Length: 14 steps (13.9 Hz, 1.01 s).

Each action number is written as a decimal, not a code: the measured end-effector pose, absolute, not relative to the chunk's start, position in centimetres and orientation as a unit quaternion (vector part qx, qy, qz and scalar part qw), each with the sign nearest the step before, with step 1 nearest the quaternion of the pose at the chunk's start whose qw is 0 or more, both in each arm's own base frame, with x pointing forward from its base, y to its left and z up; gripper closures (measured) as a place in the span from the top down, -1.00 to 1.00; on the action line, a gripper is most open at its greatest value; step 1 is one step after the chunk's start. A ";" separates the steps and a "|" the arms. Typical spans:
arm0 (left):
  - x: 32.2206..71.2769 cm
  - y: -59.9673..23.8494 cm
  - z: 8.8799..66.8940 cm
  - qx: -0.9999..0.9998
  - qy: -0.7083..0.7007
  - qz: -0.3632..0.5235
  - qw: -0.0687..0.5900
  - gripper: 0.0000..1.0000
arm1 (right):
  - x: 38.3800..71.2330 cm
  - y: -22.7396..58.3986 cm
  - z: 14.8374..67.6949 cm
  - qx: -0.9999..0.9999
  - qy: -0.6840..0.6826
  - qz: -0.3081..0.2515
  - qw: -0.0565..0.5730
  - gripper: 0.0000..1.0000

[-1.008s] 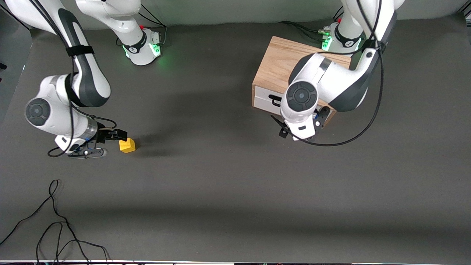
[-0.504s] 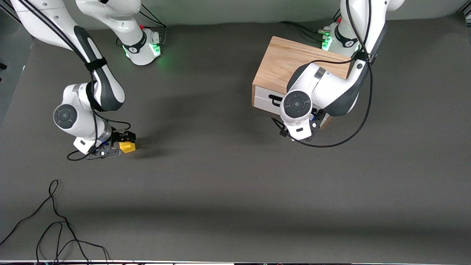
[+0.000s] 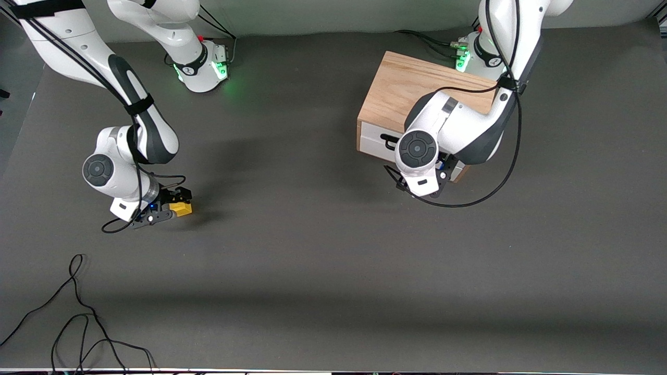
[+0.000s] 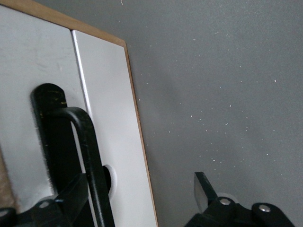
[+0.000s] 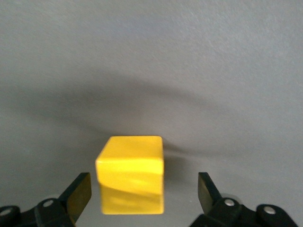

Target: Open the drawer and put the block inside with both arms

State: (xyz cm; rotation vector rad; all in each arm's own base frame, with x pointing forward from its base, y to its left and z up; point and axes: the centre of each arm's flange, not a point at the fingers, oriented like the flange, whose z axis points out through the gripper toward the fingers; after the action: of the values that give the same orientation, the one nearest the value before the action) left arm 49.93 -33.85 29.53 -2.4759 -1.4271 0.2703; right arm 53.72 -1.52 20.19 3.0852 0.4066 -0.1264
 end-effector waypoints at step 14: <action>50.6 -34.5 29.6 -0.853 -0.501 0.087 0.121 1.00 | 54.0 -1.6 20.5 0.991 0.126 -0.038 0.011 0.10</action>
State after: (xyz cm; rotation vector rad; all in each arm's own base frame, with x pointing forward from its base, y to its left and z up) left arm 50.58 -34.48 29.64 -2.4896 -1.4620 0.2552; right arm 53.99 -1.58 20.50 3.0920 0.3942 -0.1191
